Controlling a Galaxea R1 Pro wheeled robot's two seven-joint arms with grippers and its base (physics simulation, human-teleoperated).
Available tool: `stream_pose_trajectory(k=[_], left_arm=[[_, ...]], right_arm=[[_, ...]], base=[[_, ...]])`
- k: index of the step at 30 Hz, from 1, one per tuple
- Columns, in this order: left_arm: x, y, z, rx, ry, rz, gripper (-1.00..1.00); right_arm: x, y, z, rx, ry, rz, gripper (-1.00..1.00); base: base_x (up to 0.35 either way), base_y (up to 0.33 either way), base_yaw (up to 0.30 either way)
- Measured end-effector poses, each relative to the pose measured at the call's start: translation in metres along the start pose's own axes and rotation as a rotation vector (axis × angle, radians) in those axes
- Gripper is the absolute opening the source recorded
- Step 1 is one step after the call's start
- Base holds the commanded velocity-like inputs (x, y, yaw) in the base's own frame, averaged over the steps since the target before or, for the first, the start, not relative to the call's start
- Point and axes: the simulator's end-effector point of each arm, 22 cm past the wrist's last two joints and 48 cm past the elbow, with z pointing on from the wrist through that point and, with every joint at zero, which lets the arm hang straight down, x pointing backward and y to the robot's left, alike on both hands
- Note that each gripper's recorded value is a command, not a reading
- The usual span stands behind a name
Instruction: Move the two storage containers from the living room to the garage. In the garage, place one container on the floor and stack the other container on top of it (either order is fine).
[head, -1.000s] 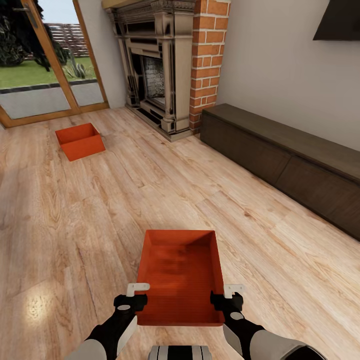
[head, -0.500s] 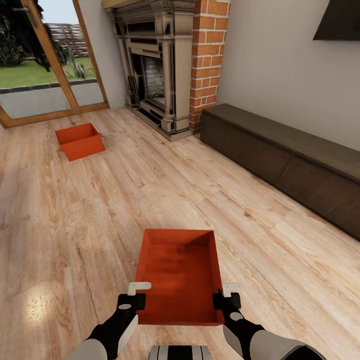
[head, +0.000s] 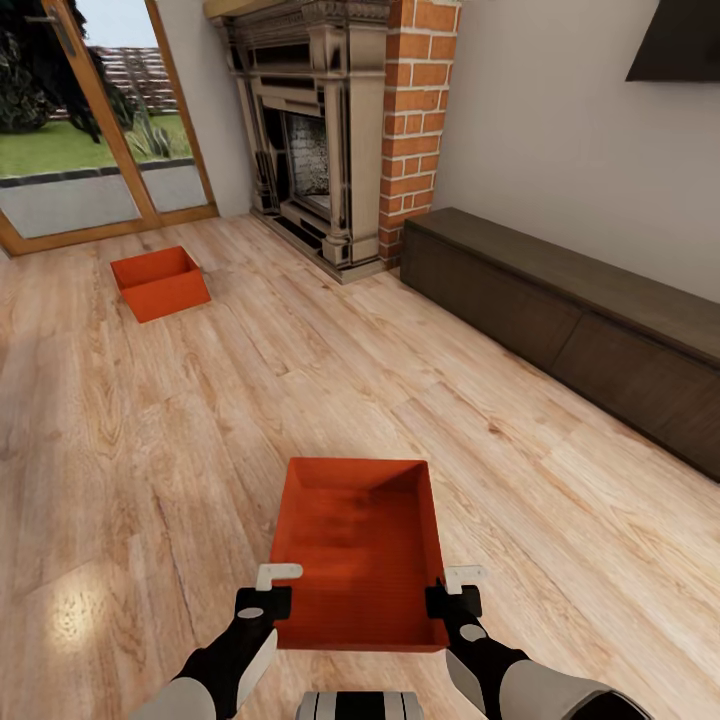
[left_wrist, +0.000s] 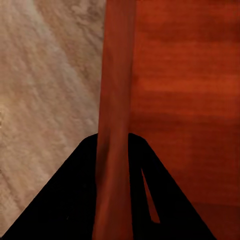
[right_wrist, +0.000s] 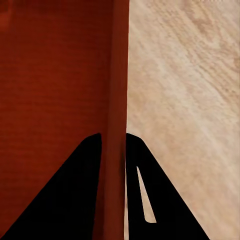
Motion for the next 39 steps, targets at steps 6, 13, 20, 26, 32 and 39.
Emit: stream_pose_trajectory(k=[6, 13, 20, 26, 32, 39], left_arm=[[-0.008, 0.001, -0.010, 0.000, 0.002, 0.002, -1.00], [-0.018, 0.003, -0.022, 0.000, 0.002, 0.002, -1.00], [-0.028, 0.005, -0.034, 0.000, 0.003, 0.001, -1.00], [-0.037, 0.006, -0.044, 0.000, 0.003, 0.000, -1.00], [-0.045, 0.008, -0.055, -0.001, 0.003, -0.001, -1.00], [-0.055, 0.010, -0.066, -0.001, 0.003, -0.002, -1.00]], right_arm=[[-0.011, -0.001, -0.009, 0.001, 0.001, -0.003, -1.00], [-0.023, -0.002, -0.019, 0.000, 0.001, -0.003, -1.00], [-0.035, -0.004, -0.029, 0.001, 0.001, -0.003, -1.00], [-0.045, -0.005, -0.038, 0.000, 0.001, -0.003, -1.00], [-0.055, -0.006, -0.046, 0.000, 0.001, -0.004, -1.00], [-0.067, -0.007, -0.056, 0.000, 0.001, -0.004, -1.00]], base=[[0.000, 0.000, 0.000], [0.000, 0.000, 0.000], [0.000, 0.000, 0.000], [0.000, 0.000, 0.000], [0.000, 0.000, 0.000], [0.000, 0.000, 0.000]])
